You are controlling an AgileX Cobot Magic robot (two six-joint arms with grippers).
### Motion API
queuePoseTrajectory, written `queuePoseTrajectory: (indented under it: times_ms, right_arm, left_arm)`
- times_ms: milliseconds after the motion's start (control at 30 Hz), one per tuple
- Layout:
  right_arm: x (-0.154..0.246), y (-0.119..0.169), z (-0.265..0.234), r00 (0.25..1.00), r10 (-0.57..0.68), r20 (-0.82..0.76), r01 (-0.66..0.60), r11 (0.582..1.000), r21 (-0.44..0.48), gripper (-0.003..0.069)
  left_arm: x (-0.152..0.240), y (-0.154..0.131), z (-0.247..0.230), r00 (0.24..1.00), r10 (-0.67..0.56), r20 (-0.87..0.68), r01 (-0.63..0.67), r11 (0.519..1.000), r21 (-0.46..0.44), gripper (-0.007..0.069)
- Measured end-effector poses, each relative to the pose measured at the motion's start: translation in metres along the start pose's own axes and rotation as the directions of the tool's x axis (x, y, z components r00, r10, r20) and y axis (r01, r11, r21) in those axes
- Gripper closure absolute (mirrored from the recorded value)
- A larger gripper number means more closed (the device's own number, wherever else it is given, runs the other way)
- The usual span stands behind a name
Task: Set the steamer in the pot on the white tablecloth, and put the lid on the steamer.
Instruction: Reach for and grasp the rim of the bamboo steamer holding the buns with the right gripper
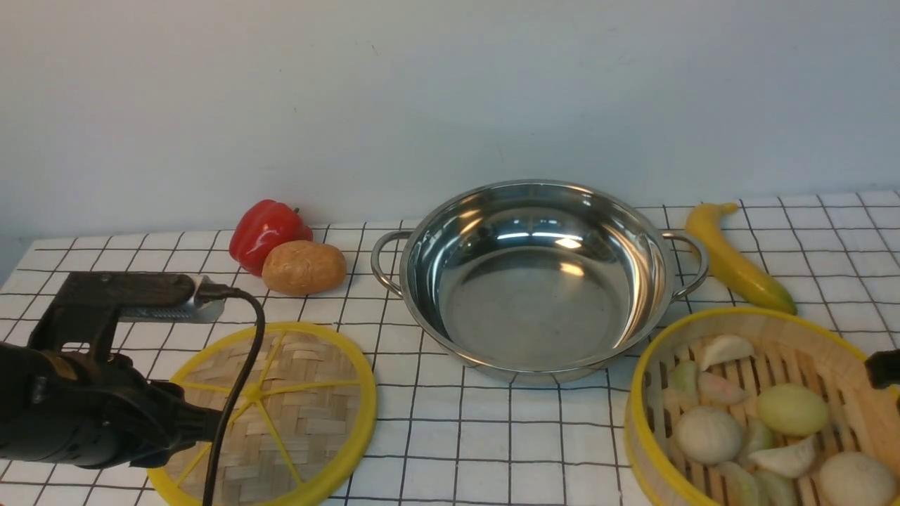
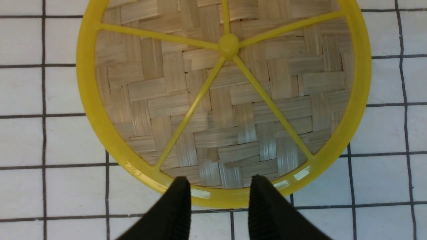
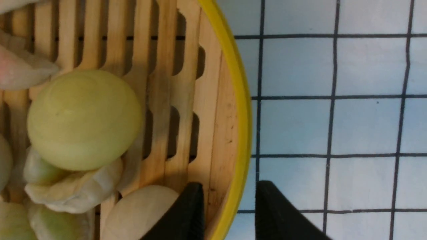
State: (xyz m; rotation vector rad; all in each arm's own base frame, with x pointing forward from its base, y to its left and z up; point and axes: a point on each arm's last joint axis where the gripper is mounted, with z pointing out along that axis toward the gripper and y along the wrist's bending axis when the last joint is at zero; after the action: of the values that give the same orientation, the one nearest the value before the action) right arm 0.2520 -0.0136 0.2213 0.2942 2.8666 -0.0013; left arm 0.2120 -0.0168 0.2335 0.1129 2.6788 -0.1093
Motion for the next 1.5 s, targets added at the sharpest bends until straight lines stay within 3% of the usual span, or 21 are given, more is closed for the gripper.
queuePoseTrajectory:
  times_ms: [233,500,1167,1300,1400,1500]
  right_arm:
    - [-0.005,-0.022,0.001,0.997,0.070,0.025,-0.069,0.998,-0.005,0.0416]
    - [-0.009,-0.012,0.002,0.997,0.067,0.044,-0.060,0.990,-0.131,0.0416]
    - [-0.012,-0.015,0.053,0.994,0.033,-0.102,-0.042,0.995,-0.086,0.0421]
    - [-0.011,-0.015,0.065,0.990,0.034,-0.138,-0.046,0.996,-0.082,0.0479]
    - [-0.011,-0.015,0.066,0.989,0.037,-0.141,-0.049,0.996,-0.080,0.0583]
    - [-0.011,-0.017,0.066,0.989,0.008,-0.147,-0.019,0.997,-0.070,0.0605]
  left_arm:
    - [0.000,0.000,0.000,1.000,0.001,0.004,-0.001,1.000,0.000,0.0384]
    - [-0.002,0.000,0.000,1.000,0.001,0.020,-0.001,1.000,-0.002,0.0384]
    - [-0.002,0.000,0.000,1.000,0.002,0.025,-0.002,1.000,-0.003,0.0384]
    - [-0.002,0.000,0.000,1.000,0.002,0.025,-0.002,1.000,-0.003,0.0384]
    - [-0.002,0.000,0.000,1.000,0.002,0.025,-0.002,1.000,-0.003,0.0384]
    - [-0.002,0.000,0.000,1.000,0.002,0.025,-0.002,1.000,-0.003,0.0384]
